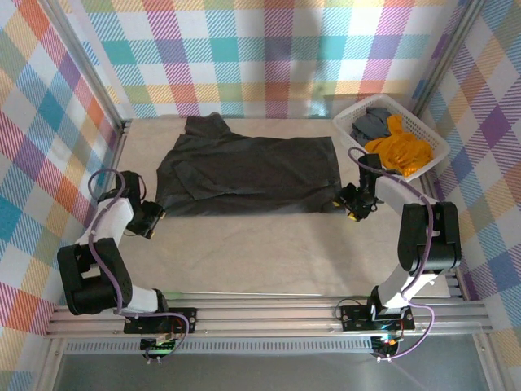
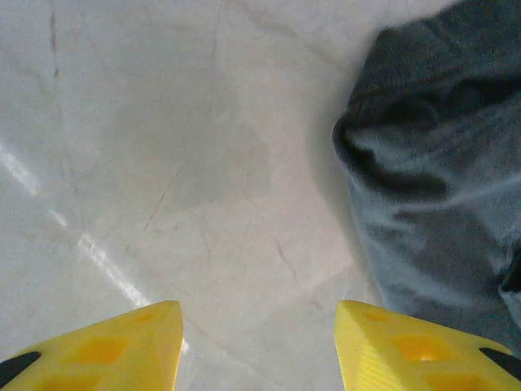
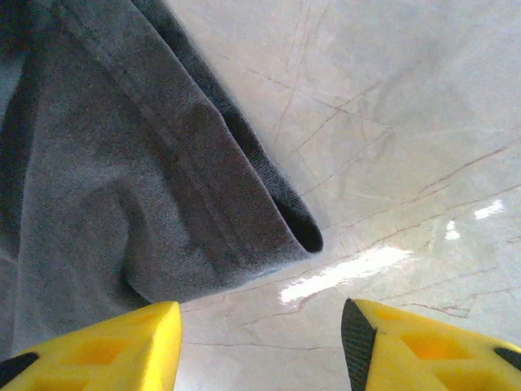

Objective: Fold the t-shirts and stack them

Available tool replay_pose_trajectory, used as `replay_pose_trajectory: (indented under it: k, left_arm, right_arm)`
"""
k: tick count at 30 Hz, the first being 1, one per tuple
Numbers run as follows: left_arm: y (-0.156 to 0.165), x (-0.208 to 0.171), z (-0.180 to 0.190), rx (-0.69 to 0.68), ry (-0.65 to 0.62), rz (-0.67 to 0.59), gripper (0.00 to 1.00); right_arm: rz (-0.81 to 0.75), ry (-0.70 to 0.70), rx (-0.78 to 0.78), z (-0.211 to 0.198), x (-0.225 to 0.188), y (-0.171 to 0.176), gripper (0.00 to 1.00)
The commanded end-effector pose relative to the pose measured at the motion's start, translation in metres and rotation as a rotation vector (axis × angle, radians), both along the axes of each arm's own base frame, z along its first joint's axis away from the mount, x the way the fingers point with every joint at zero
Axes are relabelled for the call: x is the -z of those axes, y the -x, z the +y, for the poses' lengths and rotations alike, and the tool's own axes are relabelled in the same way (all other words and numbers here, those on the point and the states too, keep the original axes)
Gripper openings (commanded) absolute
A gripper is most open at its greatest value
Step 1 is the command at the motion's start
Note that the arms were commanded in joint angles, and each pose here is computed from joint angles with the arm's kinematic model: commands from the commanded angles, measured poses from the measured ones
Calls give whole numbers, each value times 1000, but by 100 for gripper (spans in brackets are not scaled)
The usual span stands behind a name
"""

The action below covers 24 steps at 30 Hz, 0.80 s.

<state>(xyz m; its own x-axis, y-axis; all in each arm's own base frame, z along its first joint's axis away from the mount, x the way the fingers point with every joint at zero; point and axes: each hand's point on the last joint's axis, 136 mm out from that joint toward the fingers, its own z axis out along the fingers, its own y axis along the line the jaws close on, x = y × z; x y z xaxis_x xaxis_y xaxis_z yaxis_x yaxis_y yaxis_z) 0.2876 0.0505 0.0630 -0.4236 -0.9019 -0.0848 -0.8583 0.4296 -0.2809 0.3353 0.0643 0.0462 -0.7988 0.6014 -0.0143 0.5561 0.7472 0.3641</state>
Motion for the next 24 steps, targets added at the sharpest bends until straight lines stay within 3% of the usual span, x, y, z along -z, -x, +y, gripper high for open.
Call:
replay_pose_trajectory:
  k: [1,11,19,24]
  left_arm:
    - [-28,1,0,0,44,-72,51]
    - [-61,3,15,12,3,-142,49]
    - [-64,16,26,32,-17,-88,34]
    - [-65,18,22,39,3,-117,25]
  right_arm:
    - [-44,-92,26,9,2,-16,55]
    - [3,-84,58,5,22,-21,54]
    - [37,-36,95,-4,34,-16,49]
    - [12,-26,107,-6,29,-13,48]
